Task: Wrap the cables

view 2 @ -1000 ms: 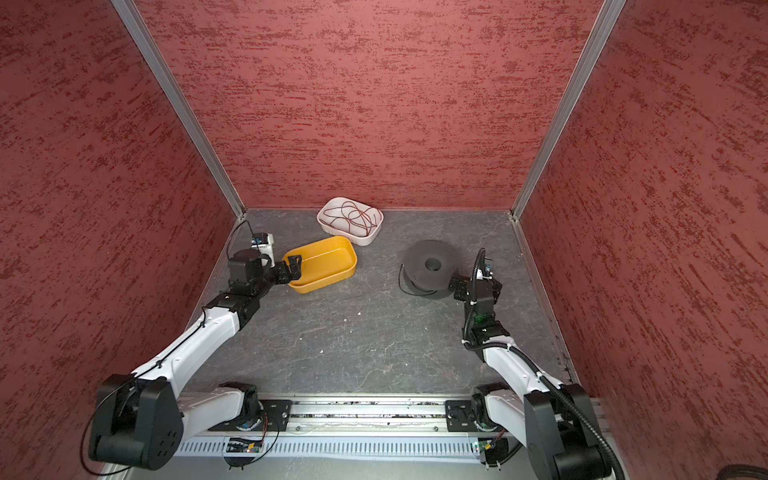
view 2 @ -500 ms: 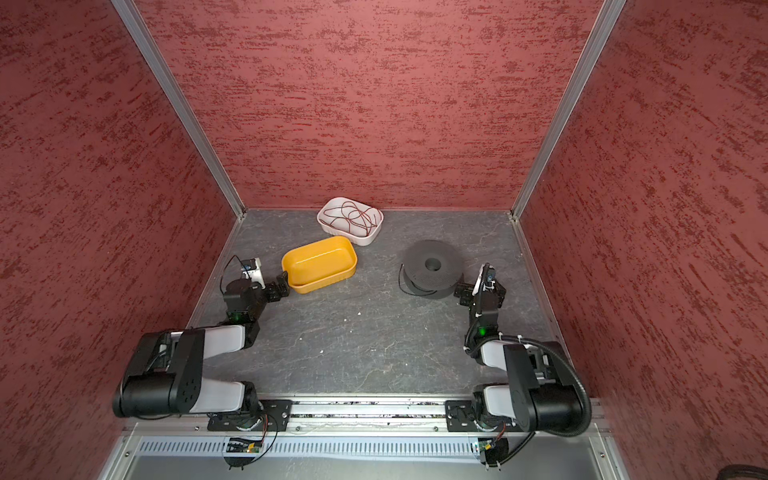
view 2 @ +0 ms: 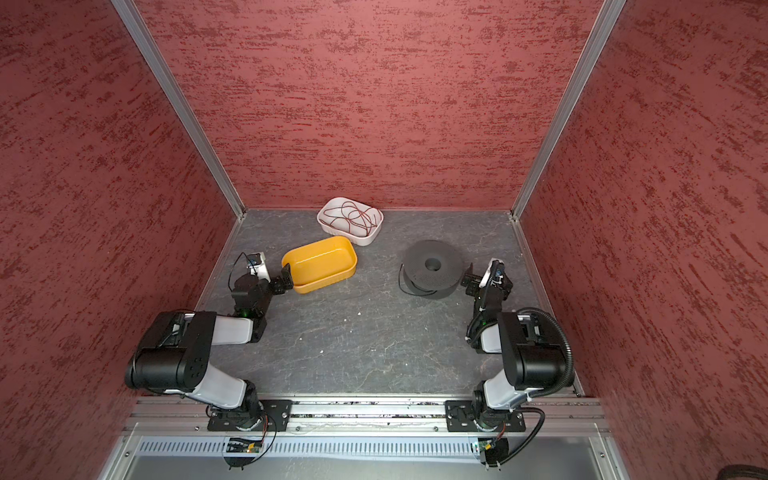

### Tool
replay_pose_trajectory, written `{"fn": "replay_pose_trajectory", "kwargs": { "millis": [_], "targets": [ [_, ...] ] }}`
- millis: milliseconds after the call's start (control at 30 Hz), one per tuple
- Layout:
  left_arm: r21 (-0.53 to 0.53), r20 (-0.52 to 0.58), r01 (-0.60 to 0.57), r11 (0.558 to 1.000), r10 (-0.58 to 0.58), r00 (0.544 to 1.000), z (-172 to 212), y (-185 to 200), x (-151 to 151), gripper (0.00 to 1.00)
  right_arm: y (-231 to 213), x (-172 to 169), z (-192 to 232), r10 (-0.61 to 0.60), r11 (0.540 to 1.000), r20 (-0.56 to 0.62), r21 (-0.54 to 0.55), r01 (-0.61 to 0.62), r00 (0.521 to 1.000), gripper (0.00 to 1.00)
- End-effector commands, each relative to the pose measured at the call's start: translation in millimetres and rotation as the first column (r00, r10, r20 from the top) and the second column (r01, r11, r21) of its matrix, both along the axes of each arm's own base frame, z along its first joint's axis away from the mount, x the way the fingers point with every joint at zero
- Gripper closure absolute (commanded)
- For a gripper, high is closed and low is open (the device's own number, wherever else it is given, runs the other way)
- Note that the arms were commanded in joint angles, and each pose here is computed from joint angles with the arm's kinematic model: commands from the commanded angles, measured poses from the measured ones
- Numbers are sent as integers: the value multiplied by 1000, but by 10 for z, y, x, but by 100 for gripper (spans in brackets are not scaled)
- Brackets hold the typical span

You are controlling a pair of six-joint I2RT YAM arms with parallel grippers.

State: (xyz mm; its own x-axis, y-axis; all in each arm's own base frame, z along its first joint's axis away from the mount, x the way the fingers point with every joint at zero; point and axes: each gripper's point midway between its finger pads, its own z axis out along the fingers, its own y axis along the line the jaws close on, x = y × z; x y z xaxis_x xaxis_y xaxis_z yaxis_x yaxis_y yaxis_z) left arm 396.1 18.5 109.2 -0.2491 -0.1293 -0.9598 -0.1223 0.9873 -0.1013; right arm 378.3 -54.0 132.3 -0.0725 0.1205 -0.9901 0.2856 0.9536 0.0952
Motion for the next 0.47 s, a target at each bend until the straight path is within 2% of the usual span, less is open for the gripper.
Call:
{"fn": "replay_pose_trajectory", "kwargs": {
  "millis": [0, 67, 167, 433],
  "targets": [
    [26, 21, -25, 999, 24, 999, 63, 49, 19, 1, 9, 3, 46, 10, 1000, 17, 0, -10, 1000, 1],
    [25, 20, -22, 999, 22, 1000, 65, 43, 23, 0, 75, 22, 42, 50, 999, 12, -11, -50, 999, 1],
    [26, 21, -22, 999, 22, 1000, 67, 43, 24, 0, 330, 75, 28, 204, 978, -11, -49, -204, 979, 1],
    [25, 20, -22, 999, 21, 1000, 63, 42, 21, 1, 266, 75, 29, 169, 985, -9, -37, -170, 985, 1]
  ]
}}
